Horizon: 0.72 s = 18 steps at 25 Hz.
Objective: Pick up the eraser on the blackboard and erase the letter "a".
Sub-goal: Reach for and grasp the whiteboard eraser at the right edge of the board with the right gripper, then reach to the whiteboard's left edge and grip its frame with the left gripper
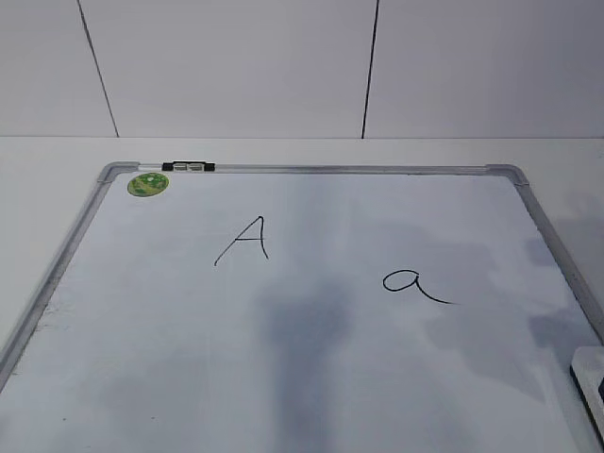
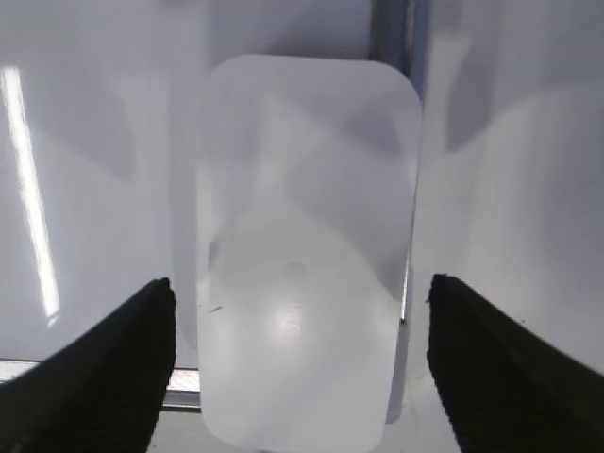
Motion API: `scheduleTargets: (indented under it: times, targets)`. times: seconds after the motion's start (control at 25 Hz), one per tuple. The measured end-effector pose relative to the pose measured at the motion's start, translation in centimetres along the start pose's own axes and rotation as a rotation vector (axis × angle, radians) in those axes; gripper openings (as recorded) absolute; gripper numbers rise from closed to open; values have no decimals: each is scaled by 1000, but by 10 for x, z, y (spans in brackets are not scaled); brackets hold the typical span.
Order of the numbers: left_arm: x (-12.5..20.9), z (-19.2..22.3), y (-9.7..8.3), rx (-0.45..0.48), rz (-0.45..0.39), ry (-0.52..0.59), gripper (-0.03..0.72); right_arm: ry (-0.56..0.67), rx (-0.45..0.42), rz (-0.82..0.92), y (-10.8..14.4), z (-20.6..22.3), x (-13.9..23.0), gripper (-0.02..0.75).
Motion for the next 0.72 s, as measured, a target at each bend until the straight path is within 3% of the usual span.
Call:
scheduleTargets:
  times: [0.72]
  targets:
    - [0,0,0,0,0,0,237,50,-3,9,3,16,-6,655]
Point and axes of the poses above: a point on each arm's last joint axis where the gripper is mounted, z pointing out along that axis toward the gripper, y along the wrist's bending axis when the last joint is at zero, x = y × z, the point moved 3 cm from there along z, pointing out along that axis toward the gripper, and after that the axes turned 10 degrees about -z, right-handed, at the moved point
